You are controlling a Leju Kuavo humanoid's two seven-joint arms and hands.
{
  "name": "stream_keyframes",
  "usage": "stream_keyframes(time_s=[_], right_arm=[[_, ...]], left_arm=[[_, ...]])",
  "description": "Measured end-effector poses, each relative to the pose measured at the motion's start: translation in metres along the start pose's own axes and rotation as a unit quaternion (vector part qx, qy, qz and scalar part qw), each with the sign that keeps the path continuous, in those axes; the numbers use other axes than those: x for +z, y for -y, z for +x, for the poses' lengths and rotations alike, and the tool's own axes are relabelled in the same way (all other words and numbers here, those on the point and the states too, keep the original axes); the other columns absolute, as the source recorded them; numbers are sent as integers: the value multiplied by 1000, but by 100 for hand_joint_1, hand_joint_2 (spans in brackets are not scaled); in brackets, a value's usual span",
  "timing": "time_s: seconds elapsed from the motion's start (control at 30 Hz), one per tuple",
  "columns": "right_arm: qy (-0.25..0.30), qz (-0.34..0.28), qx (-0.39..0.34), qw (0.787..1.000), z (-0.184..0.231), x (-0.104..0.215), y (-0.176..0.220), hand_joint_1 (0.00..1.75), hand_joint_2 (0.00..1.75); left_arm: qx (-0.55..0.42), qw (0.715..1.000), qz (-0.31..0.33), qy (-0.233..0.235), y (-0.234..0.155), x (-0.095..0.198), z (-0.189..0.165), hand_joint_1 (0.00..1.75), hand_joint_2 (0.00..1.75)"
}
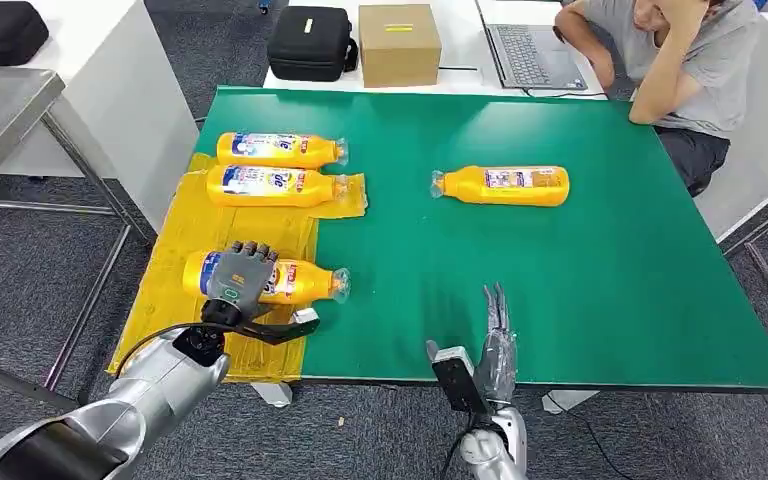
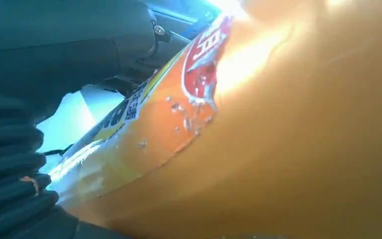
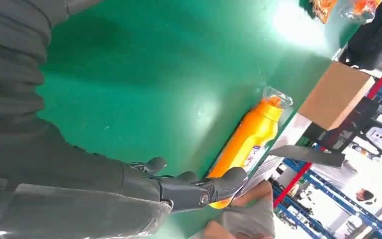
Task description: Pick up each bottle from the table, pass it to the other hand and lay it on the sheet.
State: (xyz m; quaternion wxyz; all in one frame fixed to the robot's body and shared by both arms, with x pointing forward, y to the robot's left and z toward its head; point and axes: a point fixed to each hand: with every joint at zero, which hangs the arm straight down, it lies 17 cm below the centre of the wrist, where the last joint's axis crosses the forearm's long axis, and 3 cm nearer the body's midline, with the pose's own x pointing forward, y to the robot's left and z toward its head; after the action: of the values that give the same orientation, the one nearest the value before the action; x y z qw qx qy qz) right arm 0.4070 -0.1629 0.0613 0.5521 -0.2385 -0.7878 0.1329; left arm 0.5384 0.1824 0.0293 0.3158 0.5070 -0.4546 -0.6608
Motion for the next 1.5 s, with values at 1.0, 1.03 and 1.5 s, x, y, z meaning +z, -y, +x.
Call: stream_keyframes(time_s=[1.0, 1.03, 1.5], right_arm=[[22, 5, -20, 1000, 18, -5, -5, 0, 175], [20, 3, -22, 1000, 17, -6, -5, 0, 175], [24, 4, -22, 999, 20, -6, -5, 0, 175]], left_arm=[[0, 1000, -3, -2, 5, 3, -2, 0, 175], [0, 1000, -3, -1, 5, 2, -1, 0, 175], [6, 1000, 10, 12, -5, 0, 10, 0, 175]])
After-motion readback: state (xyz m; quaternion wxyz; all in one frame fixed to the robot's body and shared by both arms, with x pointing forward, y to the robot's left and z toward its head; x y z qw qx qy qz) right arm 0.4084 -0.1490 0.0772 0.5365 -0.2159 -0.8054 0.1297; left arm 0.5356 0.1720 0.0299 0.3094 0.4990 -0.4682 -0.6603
